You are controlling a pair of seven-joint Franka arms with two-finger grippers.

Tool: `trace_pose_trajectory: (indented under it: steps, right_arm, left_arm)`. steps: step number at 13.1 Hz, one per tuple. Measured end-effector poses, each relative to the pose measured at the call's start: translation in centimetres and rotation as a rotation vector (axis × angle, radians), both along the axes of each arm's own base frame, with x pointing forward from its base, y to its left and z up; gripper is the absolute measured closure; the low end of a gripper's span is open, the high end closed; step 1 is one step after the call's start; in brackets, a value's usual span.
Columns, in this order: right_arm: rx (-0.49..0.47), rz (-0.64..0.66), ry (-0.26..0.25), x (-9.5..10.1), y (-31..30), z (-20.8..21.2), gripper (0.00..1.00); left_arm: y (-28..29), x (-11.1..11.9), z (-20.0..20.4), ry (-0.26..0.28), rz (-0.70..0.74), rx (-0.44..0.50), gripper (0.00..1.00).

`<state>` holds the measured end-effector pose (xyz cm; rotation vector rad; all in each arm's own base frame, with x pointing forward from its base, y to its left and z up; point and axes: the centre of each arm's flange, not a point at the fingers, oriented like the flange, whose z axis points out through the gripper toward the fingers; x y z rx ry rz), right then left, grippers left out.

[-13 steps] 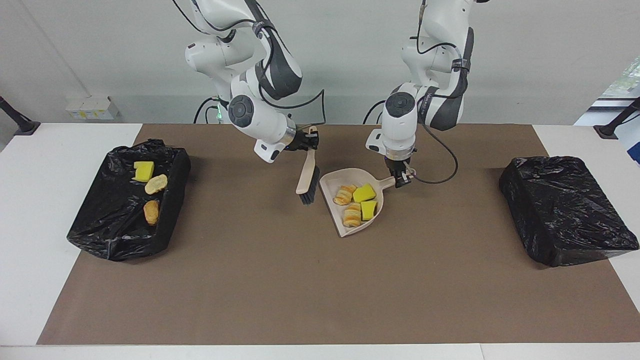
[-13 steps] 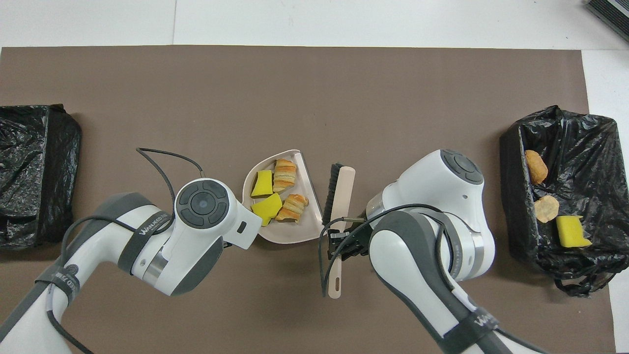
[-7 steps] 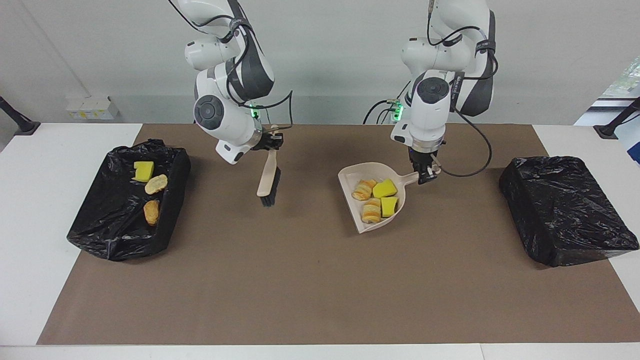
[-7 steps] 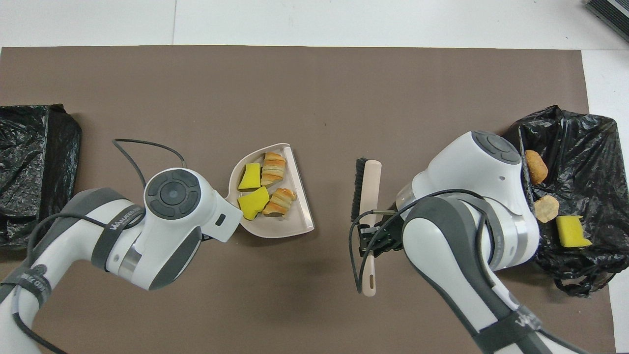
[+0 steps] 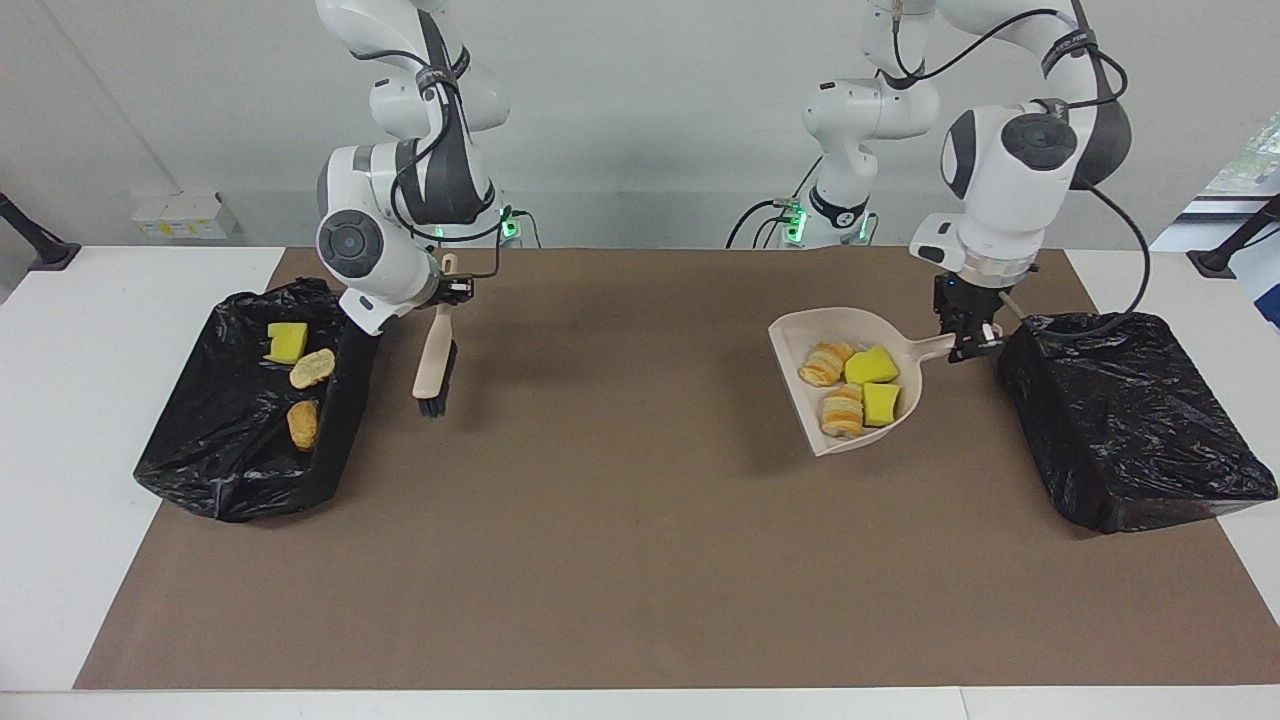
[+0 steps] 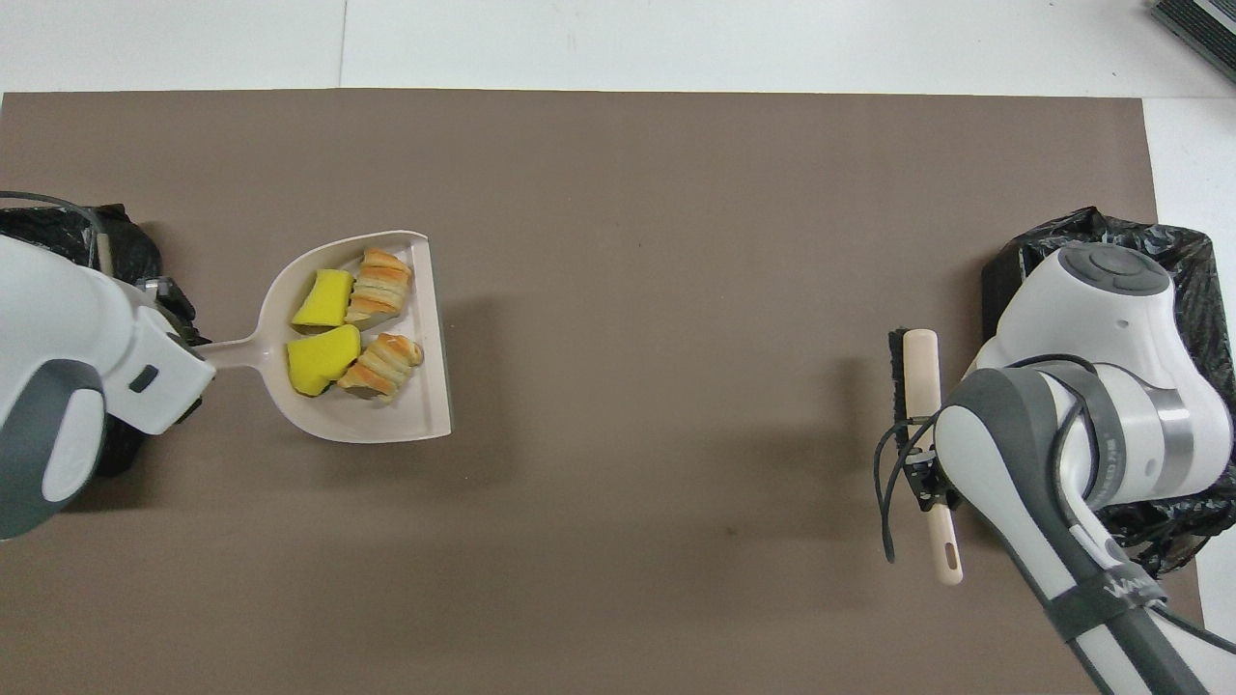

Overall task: Sweep and dump trash in bin
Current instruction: 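Carry the loaded dustpan to the black bag with the left gripper, then tip the dustpan over the black bag with the left gripper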

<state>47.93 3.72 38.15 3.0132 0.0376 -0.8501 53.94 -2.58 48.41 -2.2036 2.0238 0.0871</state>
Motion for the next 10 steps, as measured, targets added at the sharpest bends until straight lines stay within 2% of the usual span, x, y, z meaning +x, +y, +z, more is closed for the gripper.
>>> trace_pose_trajectory:
  steps: [2, 5, 8, 10]
  right_arm:
    - [0.003, 0.033, 0.000, -0.5, 1.0, 0.2, 0.74]
    - [0.008, 0.088, -0.001, -1.4, 6.5, 0.4, 0.74]
    - [0.047, 0.044, 0.000, -2.3, 12.1, 1.0, 0.74]
    - [0.063, -0.020, 0.000, -2.5, 15.7, 1.3, 0.74]
  left_arm:
    - [4.4, 0.3, 1.0, -0.005, 0.031, 0.002, 0.67]
    - [9.2, -0.1, 1.8, -0.006, 0.059, 0.005, 0.67]
    - [14.3, -1.1, 2.3, -0.016, 0.145, -0.007, 0.67]
    - [18.0, -1.7, 3.4, -0.031, 0.148, -0.009, 0.67]
